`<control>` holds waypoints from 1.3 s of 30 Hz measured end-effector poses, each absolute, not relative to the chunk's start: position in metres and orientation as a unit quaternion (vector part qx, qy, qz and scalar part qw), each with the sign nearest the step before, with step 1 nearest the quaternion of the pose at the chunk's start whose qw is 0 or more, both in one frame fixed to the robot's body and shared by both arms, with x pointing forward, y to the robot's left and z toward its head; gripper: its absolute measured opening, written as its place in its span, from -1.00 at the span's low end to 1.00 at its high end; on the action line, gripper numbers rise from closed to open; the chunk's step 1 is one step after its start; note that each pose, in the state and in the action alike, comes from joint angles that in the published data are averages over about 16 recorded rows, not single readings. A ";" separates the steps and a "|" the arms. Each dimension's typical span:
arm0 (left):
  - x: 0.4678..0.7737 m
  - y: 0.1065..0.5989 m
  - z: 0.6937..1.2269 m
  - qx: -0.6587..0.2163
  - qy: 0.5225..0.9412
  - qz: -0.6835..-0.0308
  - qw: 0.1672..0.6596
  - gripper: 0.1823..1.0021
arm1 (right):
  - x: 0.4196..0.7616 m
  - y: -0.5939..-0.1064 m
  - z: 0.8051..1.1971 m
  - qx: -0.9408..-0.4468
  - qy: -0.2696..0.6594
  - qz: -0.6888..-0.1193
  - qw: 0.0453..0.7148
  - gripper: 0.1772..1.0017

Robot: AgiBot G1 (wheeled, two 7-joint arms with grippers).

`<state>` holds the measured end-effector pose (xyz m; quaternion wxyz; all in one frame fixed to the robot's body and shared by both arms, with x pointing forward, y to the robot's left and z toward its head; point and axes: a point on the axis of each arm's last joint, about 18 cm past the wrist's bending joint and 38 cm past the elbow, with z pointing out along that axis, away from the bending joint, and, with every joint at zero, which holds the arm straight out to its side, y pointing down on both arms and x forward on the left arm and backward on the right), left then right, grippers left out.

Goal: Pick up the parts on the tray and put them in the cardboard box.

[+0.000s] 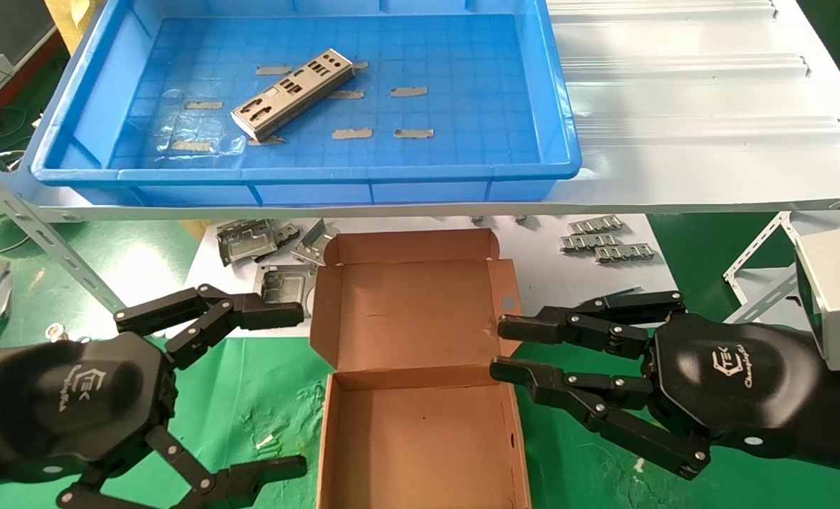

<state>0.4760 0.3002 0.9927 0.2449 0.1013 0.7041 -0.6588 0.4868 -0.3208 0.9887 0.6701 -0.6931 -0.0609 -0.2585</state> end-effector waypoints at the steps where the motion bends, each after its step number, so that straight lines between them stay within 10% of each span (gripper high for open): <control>1: 0.476 0.300 0.993 0.102 0.704 -0.659 0.245 1.00 | 0.487 -0.321 0.989 -0.693 -0.061 -0.259 0.670 -0.36; 18: 0.514 0.301 1.052 0.085 0.704 -0.625 0.328 1.00 | 0.487 -0.321 0.989 -0.693 -0.061 -0.259 0.670 -0.92; 39: 0.635 0.271 1.179 -0.017 0.713 -0.542 0.444 1.00 | 0.487 -0.321 0.989 -0.693 -0.061 -0.259 0.670 -0.97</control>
